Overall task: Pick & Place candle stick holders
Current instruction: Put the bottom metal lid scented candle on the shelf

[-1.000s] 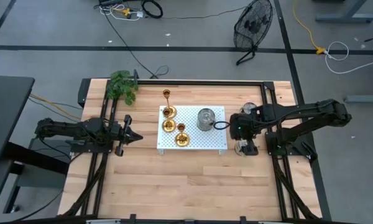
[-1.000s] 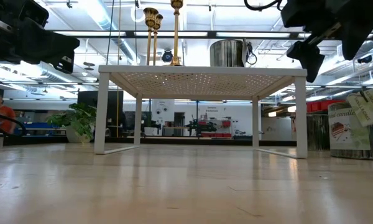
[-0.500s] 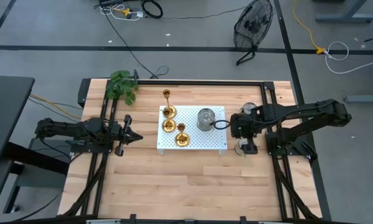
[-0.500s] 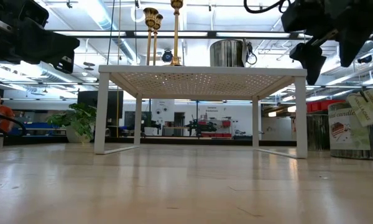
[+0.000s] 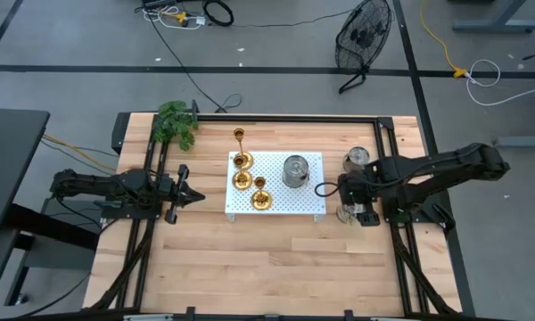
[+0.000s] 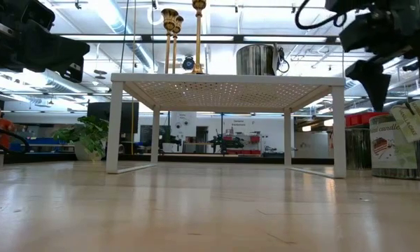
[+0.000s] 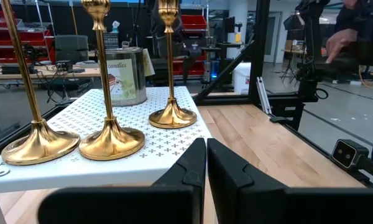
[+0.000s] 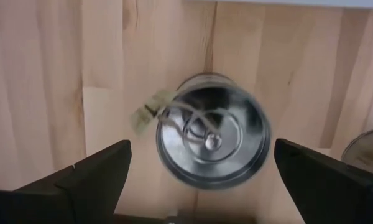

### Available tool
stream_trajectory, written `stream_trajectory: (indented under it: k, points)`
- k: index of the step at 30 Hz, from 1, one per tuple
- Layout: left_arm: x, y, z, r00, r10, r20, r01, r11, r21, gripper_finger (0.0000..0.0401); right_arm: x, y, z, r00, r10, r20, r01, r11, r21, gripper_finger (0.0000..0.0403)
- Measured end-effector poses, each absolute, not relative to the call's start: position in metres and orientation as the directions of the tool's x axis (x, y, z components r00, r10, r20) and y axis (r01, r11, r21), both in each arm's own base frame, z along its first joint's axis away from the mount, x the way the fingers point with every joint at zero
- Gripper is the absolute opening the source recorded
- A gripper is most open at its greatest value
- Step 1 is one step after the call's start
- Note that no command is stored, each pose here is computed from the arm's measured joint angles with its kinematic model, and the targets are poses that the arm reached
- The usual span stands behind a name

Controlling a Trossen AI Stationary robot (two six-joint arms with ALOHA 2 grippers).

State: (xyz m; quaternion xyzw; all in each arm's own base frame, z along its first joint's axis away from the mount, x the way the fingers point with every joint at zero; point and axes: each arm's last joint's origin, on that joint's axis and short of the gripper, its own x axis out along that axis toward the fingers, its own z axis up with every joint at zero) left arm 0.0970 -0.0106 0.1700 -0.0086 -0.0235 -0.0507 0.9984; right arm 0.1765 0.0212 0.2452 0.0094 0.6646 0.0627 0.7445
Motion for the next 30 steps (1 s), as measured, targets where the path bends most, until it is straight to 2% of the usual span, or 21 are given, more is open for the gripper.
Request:
stream_trajectory:
  k: [24,30]
  points:
    - [0.097,-0.011,0.17,0.994,-0.1,0.048,0.101,0.995,-0.015,0.0019,0.163,0.02,0.219,0.111,0.061,-0.992,-0.118,0.992,0.048,0.04]
    - [0.097,-0.011,0.17,0.994,-0.1,0.048,0.101,0.995,-0.015,0.0019,0.169,0.02,0.22,0.176,0.06,-0.983,-0.126,0.991,0.038,0.04]
